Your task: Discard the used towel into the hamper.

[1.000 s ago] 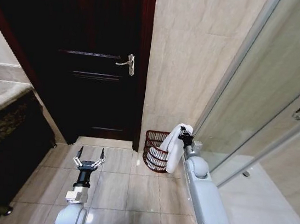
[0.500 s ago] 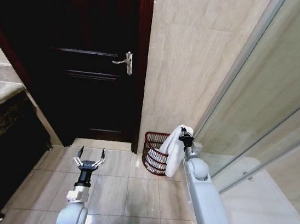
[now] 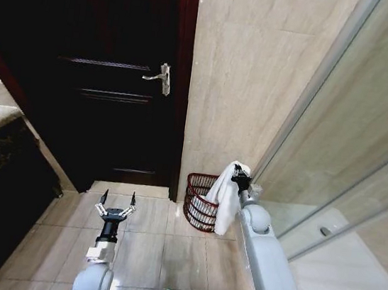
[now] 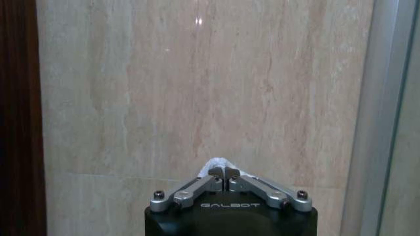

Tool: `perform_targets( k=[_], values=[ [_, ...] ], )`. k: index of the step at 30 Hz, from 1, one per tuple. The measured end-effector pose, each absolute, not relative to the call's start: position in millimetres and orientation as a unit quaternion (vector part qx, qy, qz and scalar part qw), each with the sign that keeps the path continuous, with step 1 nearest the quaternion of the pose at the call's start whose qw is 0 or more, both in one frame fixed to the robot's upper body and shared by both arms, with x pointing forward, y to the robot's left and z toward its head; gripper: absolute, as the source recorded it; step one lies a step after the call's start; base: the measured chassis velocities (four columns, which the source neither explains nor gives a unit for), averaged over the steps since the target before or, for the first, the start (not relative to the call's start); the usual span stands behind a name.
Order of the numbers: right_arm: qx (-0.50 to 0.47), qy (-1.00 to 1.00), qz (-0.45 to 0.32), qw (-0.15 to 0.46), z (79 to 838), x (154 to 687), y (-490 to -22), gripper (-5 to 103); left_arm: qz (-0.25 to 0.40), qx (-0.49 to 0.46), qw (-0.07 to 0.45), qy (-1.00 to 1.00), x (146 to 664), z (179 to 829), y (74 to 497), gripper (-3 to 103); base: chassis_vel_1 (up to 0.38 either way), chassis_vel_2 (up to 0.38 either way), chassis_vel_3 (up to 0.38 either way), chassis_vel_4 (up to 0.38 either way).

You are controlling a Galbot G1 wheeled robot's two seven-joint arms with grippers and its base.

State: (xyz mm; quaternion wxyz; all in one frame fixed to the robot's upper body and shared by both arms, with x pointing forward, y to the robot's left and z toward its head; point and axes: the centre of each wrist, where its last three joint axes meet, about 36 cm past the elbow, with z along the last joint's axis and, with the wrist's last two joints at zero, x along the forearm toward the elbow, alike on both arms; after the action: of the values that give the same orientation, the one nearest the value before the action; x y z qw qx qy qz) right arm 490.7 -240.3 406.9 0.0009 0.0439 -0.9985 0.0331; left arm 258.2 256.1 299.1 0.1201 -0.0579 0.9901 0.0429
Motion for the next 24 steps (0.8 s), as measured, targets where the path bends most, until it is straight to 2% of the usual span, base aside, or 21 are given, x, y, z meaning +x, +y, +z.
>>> perform_targets(
  k=[10, 16, 24],
  values=[
    [0.03, -0.997, 0.056, -0.041, 430, 493, -245, 0, 0.041, -0.06, 0.118, 0.99, 258, 296, 255, 100, -0.015, 0.011, 0.01, -0.005],
    [0.014, -0.991, 0.083, -0.101, 482, 508, -254, 0, 0.044, -0.059, 0.116, 0.99, 257, 294, 258, 100, 0.0, 0.0, 0.0, 0.0],
    [0.017, -0.986, 0.065, -0.15, 552, 531, -254, 0, 0.045, -0.06, 0.115, 0.99, 256, 292, 260, 100, 0.0, 0.0, 0.0, 0.0]
  ],
)
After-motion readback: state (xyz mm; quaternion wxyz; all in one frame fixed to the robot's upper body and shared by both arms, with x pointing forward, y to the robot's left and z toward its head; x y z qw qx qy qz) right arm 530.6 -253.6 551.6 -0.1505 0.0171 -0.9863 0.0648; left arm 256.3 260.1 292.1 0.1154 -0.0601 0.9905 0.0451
